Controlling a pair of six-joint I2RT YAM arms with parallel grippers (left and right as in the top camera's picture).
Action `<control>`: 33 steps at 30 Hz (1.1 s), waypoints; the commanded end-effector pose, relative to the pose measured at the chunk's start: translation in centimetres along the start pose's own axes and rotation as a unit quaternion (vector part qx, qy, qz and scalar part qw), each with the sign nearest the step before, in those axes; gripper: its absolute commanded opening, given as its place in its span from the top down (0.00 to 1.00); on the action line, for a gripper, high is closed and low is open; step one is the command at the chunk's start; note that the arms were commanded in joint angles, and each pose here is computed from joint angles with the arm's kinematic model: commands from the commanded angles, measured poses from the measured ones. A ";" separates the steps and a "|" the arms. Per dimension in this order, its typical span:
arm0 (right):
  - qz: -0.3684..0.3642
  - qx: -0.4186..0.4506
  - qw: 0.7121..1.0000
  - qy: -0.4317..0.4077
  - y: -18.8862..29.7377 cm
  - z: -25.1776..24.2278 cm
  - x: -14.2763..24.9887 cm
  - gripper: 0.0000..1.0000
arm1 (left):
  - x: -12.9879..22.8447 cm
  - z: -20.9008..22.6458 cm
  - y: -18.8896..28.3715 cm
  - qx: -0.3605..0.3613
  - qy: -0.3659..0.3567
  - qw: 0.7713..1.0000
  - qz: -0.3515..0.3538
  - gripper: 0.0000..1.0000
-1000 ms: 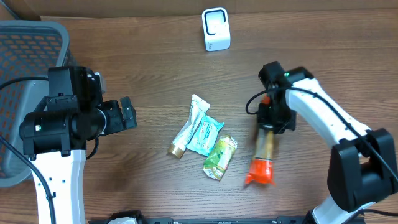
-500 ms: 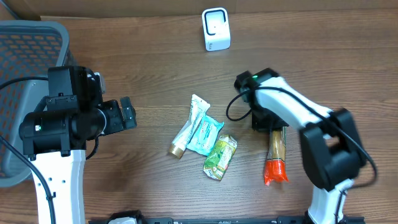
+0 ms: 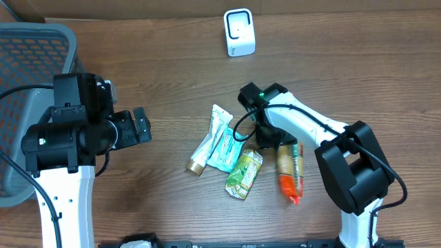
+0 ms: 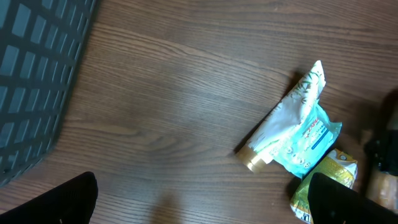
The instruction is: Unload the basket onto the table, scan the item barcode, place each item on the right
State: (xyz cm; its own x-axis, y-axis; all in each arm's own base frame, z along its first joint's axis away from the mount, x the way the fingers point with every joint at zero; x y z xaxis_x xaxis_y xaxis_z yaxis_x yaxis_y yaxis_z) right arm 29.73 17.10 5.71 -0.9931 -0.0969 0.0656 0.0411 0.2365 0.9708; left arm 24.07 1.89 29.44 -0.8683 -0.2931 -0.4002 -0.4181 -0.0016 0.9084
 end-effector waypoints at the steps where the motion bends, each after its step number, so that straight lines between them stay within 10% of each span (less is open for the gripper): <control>1: 0.010 -0.069 0.998 0.005 0.9 1.4 -0.3 0.37 | -0.3 0.0 0.2 0.002 0.010 1.000 -0.006 0.00; 23: -0.151 -0.147 0.968 -0.138 15.7 -12.5 3.4 0.25 | -0.3 0.0 0.2 0.002 0.010 1.000 -0.006 0.00; 33: -0.115 -0.148 0.974 -0.129 12.8 -12.5 4.9 0.04 | -0.3 0.0 0.2 0.002 0.010 1.000 -0.006 0.00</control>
State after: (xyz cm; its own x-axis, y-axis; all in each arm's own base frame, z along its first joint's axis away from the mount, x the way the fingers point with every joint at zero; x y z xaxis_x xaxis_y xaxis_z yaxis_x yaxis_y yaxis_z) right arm 27.54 7.54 23.12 -0.9608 0.1568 -0.2287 -0.2387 -0.0474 0.9699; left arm 24.06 1.88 29.44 -0.8686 -0.2931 -0.3994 -0.4175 -0.0011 0.9087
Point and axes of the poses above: each gripper's point midway between its finger pads, its own y axis back along the fingers, its own z axis along the line the jaws close on, x = y × z, the point moved 4 cm from there along y, back along the fingers, and after that the axes turned 1 degree about y, right-handed, at the moved point
